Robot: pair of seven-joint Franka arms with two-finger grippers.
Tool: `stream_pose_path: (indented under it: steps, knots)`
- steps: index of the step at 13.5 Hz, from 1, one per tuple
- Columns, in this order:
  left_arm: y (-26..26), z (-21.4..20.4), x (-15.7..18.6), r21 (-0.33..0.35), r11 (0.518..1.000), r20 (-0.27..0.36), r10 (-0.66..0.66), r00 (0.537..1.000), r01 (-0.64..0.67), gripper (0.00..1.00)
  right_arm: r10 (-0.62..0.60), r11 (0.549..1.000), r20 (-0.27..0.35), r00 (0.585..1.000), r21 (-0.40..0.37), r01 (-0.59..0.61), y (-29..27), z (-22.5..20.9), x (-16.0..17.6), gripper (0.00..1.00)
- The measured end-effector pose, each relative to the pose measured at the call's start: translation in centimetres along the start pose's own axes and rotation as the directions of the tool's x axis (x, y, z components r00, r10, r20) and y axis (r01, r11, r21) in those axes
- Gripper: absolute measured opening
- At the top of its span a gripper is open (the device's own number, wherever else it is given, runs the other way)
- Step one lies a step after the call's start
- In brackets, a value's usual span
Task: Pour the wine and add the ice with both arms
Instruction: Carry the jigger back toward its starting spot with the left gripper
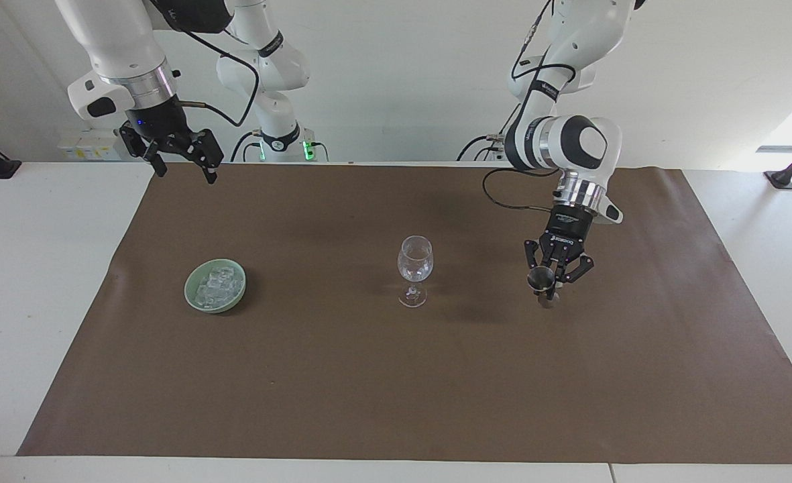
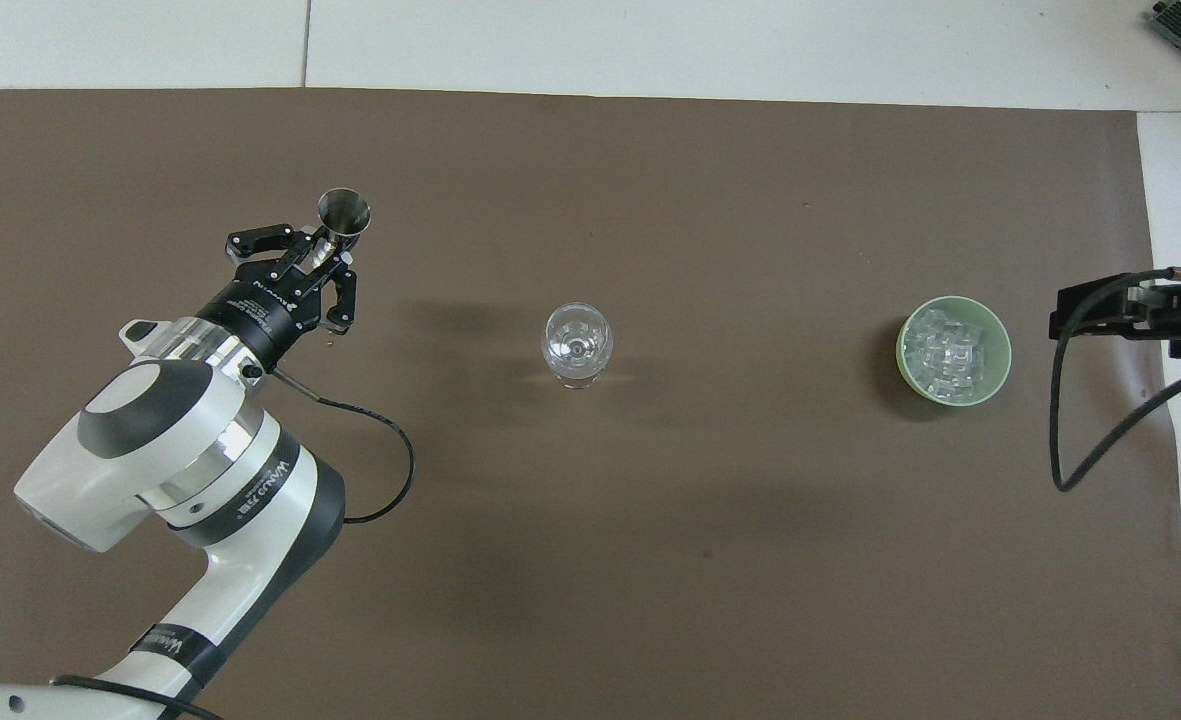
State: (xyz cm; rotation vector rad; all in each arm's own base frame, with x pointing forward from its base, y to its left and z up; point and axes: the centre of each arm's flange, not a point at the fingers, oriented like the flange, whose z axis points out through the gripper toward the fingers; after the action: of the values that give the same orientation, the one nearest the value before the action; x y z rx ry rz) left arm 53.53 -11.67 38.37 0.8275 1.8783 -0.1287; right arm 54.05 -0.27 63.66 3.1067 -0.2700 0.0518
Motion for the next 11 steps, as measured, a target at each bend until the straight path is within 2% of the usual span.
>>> stream_pose_path:
  steps: [5,11]
  knots:
    - [2.6,-2.5,6.1,0.018,0.997,0.070,-0.081,0.994,0.080,0.22,0.000,1.000,0.000,1.000,0.000,0.000,0.0,0.0,0.0,1.00]
    - [4.8,-4.8,13.1,0.056,0.978,0.207,-0.210,0.956,0.203,0.22,0.000,1.000,0.000,1.000,0.000,0.000,0.0,0.0,0.0,1.00]
